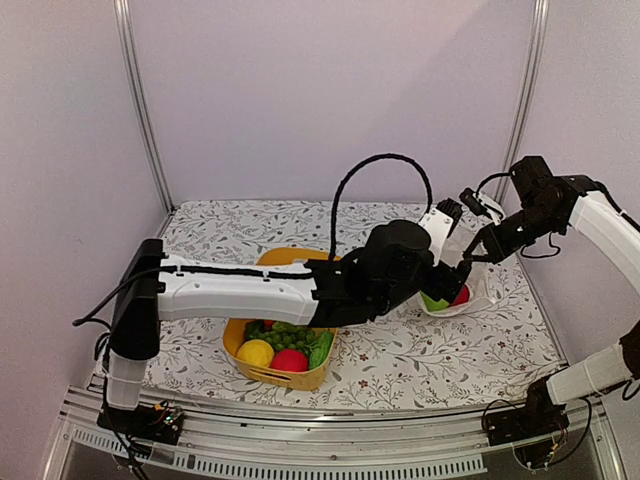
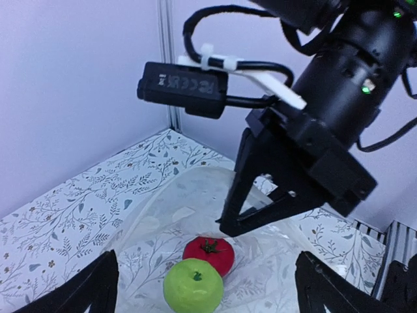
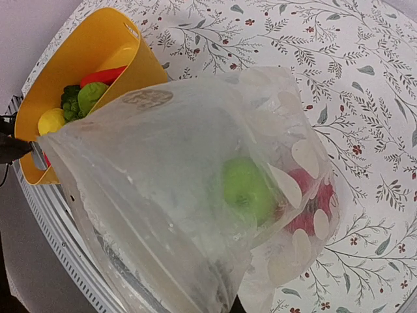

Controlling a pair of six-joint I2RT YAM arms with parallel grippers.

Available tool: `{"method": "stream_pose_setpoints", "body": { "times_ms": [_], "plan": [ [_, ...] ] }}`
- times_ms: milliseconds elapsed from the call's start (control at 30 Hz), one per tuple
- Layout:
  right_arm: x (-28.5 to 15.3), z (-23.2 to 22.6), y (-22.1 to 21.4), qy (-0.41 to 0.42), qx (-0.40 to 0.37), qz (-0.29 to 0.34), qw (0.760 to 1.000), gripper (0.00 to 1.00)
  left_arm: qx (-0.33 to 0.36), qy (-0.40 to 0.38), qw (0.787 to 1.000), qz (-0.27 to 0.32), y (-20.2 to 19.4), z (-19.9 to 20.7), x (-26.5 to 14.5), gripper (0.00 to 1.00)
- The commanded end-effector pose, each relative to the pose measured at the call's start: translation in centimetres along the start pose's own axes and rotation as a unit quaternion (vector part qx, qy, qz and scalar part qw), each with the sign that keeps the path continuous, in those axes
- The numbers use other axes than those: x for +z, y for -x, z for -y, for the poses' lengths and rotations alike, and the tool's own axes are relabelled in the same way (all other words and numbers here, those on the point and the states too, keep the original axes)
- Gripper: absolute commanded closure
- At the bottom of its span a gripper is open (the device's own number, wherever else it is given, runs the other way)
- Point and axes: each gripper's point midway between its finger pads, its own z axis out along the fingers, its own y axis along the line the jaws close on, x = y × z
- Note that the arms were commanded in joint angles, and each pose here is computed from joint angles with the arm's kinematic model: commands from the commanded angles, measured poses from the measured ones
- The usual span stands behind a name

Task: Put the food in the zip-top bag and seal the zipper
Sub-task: Place the fake fruit in the zipper food storage bag, then pick up the fake fruit from the bin.

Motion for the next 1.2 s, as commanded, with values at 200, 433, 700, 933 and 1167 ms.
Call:
{"method": "stream_pose_setpoints", "body": {
  "times_ms": [200, 433, 700, 933, 1167],
  "plan": [
    [-1.3, 7.7, 3.6, -0.117, 0.023, 0.024, 0.993, 1.0, -0.034, -0.063, 0.994, 0.083, 6.4, -1.4, -11.1, 0.09],
    [-3.9, 10.9, 6.4, -0.174, 0.021, 0.053, 0.983, 1.0, -0.019, 0.047, 0.998, -0.032, -1.2, -8.4, -15.4, 0.08],
    [-1.1, 8.2, 5.1, -0.084, 0.018, 0.073, 0.994, 1.0, -0.123, 0.127, 0.983, -0.049, -5.6, -14.1, -19.3, 0.0],
    [2.4, 4.8, 2.2, -0.02, 0.012, 0.048, 0.999, 1.0, -0.159, 0.145, 0.971, -0.106, -9.5, -16.1, -19.4, 0.0],
    [2.1, 3.2, 1.5, 0.007, 0.001, 0.053, 0.999, 1.0, -0.12, 0.176, 0.97, -0.121, -8.8, -17.0, -19.6, 0.0]
  ]
}}
